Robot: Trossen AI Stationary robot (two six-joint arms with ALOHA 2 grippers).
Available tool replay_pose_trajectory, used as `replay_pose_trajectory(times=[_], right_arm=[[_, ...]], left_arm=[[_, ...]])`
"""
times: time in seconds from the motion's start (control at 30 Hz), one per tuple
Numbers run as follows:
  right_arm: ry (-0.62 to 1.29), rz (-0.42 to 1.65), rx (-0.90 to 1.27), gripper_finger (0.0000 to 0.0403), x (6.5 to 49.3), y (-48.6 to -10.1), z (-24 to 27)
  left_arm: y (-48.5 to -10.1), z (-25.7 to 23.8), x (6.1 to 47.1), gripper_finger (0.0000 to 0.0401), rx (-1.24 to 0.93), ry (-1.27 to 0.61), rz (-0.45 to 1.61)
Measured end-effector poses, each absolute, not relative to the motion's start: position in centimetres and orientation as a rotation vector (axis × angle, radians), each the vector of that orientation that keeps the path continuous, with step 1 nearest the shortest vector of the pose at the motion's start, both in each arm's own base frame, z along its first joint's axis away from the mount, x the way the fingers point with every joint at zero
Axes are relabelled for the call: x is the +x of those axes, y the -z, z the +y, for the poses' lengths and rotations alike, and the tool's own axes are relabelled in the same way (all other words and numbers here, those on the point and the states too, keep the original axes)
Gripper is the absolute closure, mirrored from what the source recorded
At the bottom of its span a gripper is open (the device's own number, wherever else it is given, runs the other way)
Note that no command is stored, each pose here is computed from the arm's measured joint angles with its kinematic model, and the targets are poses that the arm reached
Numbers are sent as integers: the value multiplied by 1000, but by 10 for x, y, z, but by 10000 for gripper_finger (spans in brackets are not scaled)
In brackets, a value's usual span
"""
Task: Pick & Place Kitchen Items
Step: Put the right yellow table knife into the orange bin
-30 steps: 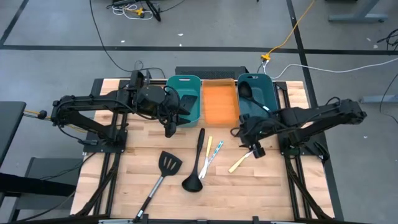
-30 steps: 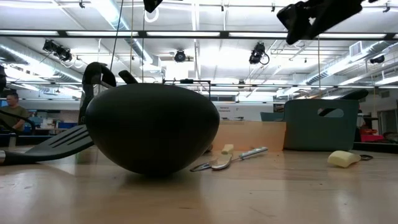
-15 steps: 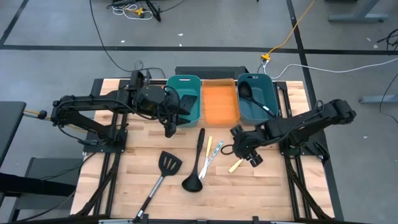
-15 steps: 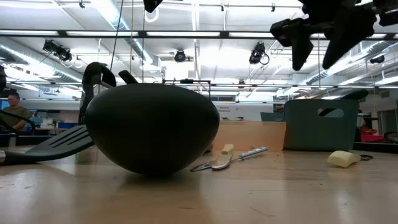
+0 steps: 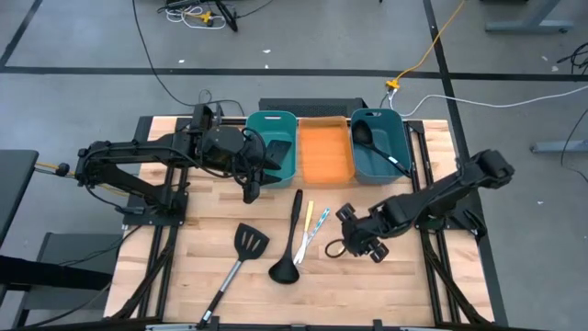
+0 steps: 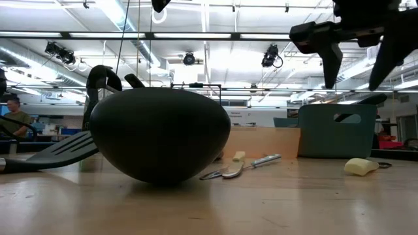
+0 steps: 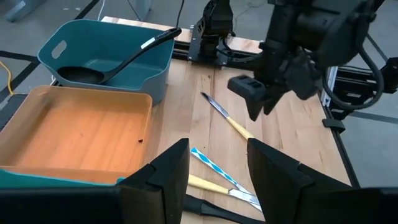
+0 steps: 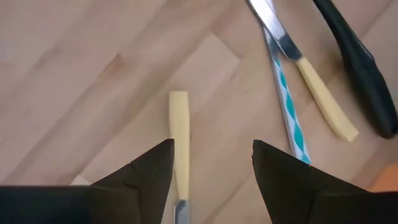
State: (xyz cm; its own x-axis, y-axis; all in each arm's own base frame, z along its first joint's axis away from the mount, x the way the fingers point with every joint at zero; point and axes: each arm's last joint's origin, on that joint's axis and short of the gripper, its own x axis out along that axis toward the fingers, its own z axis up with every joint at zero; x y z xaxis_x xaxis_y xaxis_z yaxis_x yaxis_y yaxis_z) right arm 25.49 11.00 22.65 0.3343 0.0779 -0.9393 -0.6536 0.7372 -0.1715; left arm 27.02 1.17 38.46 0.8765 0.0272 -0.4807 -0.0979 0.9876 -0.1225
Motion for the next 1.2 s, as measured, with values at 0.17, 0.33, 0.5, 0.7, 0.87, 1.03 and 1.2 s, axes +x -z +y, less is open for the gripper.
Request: replay_pose_trajectory(times=[0.17,0.33,0.5,0.7,0.87,1.03,1.2], right_arm=[[-528,1132,-590,179,258,-221,117],[-525,1140,-545,179,261,-217,120],[-527,1166,-546,179,265,-209,122],[-530,1201,-552,179,272,-193,125],[-532,1237,-558,179,278,-177,128],[-534,1270,-564,179,281,-165,129],[-534,1291,-568,179,284,-157,130]], left_arm=[[-385,12,270,234,-134,-58,500],[-385,12,270,234,-107,-51,500],[-385,11,270,234,-107,-47,501],[-385,11,270,234,-105,-47,501],[-385,11,270,234,-104,-47,501],[-385,11,270,234,-103,-46,501],[-385,11,270,234,-100,-45,501]])
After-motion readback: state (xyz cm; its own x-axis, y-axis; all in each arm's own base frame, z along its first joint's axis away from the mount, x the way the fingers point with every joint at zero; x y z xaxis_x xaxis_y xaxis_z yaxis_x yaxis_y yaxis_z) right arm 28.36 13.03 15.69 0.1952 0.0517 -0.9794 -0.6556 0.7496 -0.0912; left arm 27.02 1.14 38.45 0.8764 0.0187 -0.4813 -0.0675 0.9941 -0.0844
